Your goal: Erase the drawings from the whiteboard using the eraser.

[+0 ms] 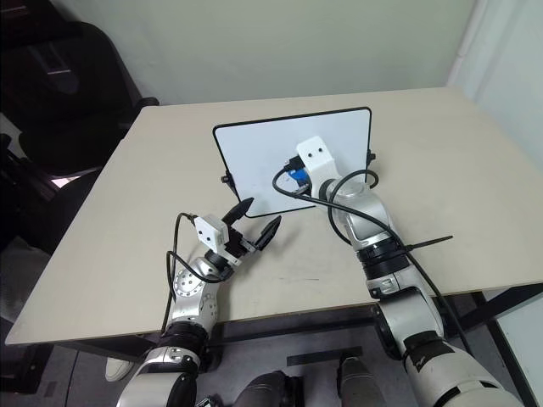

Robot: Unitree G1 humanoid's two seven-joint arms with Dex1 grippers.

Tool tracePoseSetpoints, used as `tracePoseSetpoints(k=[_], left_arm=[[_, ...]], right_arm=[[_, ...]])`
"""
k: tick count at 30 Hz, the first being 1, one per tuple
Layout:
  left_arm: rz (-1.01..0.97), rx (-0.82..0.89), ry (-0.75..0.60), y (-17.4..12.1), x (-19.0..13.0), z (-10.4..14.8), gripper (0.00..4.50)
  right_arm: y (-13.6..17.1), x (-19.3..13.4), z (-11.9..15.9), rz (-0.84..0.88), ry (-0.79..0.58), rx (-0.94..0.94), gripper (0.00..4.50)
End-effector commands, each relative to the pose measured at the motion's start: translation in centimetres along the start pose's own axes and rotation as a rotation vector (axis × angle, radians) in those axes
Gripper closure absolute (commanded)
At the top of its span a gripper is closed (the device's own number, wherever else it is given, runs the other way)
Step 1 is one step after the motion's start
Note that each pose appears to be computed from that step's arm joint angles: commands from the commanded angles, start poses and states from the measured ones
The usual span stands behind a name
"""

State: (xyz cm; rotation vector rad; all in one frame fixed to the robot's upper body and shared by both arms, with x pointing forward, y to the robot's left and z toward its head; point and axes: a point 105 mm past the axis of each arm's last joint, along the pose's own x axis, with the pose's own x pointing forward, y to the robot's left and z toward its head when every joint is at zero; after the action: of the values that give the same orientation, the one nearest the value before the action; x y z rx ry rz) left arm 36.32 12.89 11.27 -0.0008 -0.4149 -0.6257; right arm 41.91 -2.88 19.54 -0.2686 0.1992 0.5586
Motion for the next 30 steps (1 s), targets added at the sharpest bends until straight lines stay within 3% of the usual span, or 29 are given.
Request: tracePoseSetpoints(k=[1, 4, 8, 13, 23, 30], left_arm=[[0.013, -0.027, 0.007, -0.4, -0.8, -0.7, 0.00], [0.014, -0.028, 0.007, -0.4, -0.8, -0.6, 0.00], [0.016, -0.031, 0.009, -0.4, -0.9, -0.7, 0.00], [0.016, -0.025, 0.010, -0.4, -0.9, -0.7, 0.00], [0.016, -0.025, 0.013, -0.6, -0.9, -0.8, 0.00], [0.023, -0.024, 0.015, -0.6, -1.0, -0.8, 0.00]], right_arm=[[-0.4, -1.1, 4.4, -0.028, -0.157, -0.027, 3.77], [-0.5, -1.0, 3.8, -0.031, -0.143, -0.029, 3.77], [-0.5, -0.1, -0.1, -0.038, 0.014, -0.044, 3.77], [0.3, 0.3, -2.7, -0.012, 0.079, -0.019, 3.77], [4.0, 0.0, 0.6, 0.151, -0.026, -0.068, 3.77], [3.7, 0.3, 0.8, 0.135, -0.025, -0.070, 3.77]])
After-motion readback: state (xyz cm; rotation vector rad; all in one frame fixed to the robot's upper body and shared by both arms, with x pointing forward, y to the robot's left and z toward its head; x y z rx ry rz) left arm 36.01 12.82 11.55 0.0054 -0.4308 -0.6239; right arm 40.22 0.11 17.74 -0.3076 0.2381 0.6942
